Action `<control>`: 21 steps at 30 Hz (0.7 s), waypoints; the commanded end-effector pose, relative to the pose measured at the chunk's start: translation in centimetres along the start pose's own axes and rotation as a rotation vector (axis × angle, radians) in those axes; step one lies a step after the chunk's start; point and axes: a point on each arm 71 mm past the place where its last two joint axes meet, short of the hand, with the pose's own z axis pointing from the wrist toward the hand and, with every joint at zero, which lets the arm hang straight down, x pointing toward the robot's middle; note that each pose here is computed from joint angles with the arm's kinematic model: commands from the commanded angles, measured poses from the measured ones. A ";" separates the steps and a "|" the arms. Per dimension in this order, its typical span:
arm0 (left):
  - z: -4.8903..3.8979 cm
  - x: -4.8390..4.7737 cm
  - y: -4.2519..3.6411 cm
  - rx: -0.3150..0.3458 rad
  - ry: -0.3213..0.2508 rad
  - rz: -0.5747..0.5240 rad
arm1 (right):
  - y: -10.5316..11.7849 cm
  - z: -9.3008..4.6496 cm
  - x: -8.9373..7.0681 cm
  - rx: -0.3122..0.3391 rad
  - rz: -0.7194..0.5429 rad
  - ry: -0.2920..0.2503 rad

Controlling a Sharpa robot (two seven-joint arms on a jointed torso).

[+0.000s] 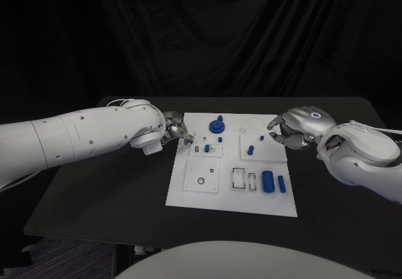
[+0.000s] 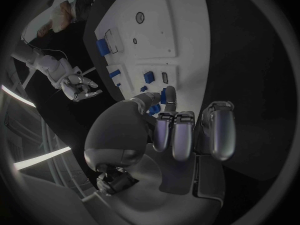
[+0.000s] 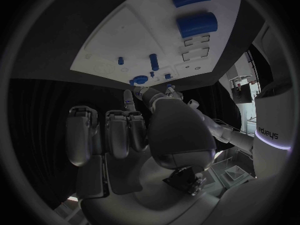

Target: Assemble the parts on the task board

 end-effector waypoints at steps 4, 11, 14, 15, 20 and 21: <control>-0.39 0.00 -0.37 -0.017 -0.062 -0.080 | -0.2 -0.2 0.1 0.026 0.007 0.002; -0.39 0.37 -0.82 -0.011 -0.072 -0.088 | -0.3 -0.3 0.1 0.028 0.009 0.003; -0.25 0.55 -1.06 -0.008 -0.072 -0.088 | -0.2 -0.3 0.1 0.027 0.009 0.003; -0.20 0.62 -1.12 -0.008 -0.070 -0.087 | -0.2 -0.2 0.1 0.027 0.009 0.003; 0.05 1.25 -1.39 0.001 -0.069 -0.036 | -0.1 -0.1 0.1 0.023 0.010 0.000; 0.11 1.44 -1.42 0.003 -0.070 -0.021 | -0.1 -0.1 0.1 0.023 0.010 0.000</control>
